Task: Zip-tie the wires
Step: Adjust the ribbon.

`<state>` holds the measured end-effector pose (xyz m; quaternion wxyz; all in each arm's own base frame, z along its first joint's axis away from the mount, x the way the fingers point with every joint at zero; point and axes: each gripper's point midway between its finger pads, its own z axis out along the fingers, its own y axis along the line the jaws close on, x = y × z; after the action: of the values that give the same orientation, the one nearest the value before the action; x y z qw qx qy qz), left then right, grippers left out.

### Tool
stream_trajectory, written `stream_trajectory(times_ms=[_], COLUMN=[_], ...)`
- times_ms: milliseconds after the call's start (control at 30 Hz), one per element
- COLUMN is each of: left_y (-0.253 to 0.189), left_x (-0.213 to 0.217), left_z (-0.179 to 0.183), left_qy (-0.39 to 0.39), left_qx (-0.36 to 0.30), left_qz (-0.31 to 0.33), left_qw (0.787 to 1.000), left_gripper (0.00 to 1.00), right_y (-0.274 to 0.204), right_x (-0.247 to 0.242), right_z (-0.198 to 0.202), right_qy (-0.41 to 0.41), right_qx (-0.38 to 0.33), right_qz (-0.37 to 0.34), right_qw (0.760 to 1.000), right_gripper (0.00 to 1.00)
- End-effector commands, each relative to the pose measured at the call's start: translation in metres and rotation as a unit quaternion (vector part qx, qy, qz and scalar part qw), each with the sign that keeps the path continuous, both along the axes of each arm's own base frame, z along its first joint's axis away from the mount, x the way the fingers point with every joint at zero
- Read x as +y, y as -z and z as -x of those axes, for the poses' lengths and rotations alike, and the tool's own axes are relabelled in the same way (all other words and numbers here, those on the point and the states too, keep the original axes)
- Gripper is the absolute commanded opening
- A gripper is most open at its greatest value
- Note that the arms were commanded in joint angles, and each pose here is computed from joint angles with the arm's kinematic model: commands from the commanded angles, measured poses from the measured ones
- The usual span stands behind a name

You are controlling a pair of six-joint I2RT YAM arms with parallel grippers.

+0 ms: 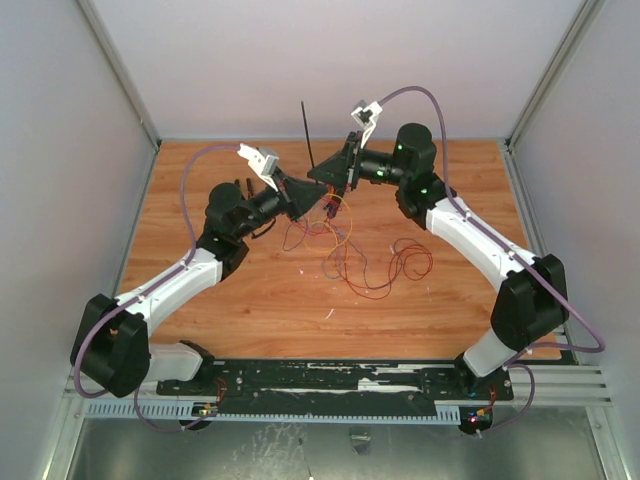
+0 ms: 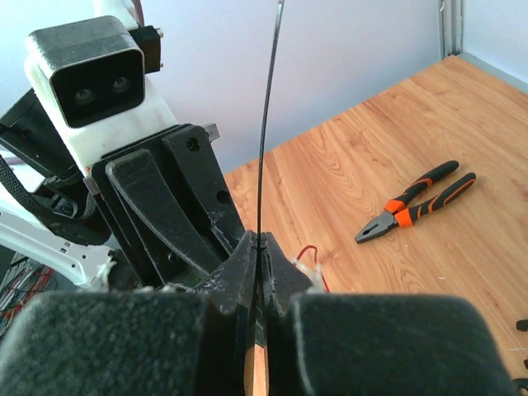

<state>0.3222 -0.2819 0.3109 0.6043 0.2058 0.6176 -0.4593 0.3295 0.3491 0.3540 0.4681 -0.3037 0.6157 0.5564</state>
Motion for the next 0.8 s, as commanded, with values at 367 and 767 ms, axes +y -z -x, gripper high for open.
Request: stream_trajectory(times_ms=[367, 767], left_y=[0.041, 0.065], left_x=[-0.014, -0.021], left_z=[0.006, 0.009], left_qy=[0.026, 0.030], left_qx=[0.038, 0.062], left_qz=[-0.024, -0.038], left_qw=[0.999, 0.997], left_gripper=[0.11, 0.13], right_y=[-0.064, -0.082], right_x=[0.001, -0.002], right_z=[-0.006, -0.005], right_qy=[0.020, 0.025], right_qx=[-0.070, -0.086], right_qz=[-0.026, -0.032], right_qw=[0.997, 0.995], right_gripper=[0.00, 0.00])
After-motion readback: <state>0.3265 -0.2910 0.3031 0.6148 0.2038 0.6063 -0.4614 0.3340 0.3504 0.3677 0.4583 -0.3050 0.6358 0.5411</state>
